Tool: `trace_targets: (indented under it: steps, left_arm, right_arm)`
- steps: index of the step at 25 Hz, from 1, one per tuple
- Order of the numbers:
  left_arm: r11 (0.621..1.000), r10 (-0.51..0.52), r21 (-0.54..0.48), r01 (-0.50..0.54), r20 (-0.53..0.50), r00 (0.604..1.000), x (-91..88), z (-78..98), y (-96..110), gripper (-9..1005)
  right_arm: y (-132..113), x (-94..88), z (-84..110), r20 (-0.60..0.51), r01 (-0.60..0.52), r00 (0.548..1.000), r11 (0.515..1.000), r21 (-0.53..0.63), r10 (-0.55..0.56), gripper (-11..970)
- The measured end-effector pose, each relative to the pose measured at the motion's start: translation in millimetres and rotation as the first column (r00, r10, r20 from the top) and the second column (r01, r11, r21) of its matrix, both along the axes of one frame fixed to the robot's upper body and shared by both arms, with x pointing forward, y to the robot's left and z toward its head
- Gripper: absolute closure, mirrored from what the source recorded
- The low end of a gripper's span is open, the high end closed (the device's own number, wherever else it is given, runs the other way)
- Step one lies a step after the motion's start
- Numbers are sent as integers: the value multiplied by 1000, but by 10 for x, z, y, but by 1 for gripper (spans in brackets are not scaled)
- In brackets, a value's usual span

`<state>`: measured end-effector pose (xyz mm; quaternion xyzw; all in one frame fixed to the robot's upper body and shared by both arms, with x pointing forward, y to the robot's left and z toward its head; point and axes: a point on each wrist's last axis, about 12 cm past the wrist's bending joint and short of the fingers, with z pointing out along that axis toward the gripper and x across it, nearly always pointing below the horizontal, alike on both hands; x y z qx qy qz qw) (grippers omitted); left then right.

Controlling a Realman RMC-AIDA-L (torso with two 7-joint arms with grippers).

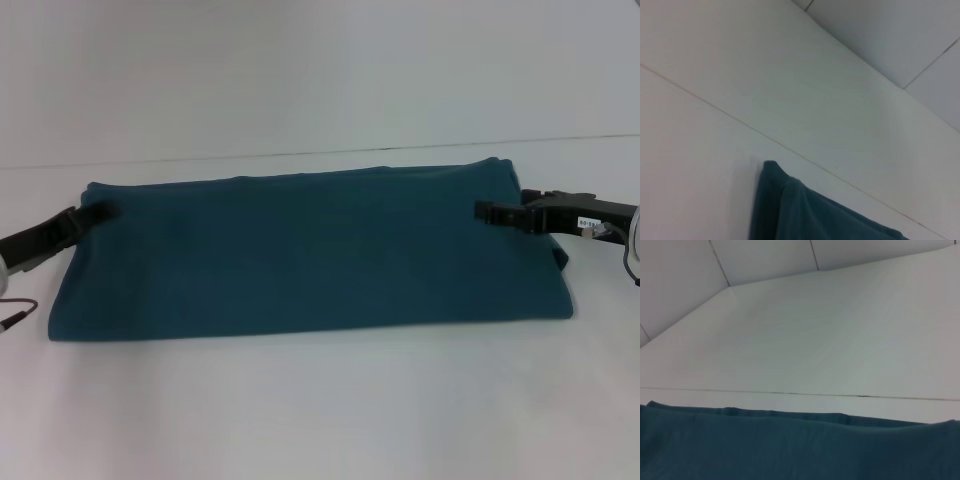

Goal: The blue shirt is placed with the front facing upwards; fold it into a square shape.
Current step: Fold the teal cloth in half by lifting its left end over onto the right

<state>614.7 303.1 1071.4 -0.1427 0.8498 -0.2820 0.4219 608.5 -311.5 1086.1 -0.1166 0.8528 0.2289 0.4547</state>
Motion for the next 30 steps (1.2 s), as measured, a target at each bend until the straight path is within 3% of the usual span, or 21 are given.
trace_targets:
  steps: [16,30]
  left_arm:
    - [999,-41,-11,40,-33,999,-11,-106,-208,172]
    - [998,-12,64,14,-27,1000,23,-151,-164,171]
  right_arm:
    - [-1,-12,-13,-4,1,1000,1000,2,-1,30]
    - [-16,-29,-30,-8,5,1000,1000,0,-5,30]
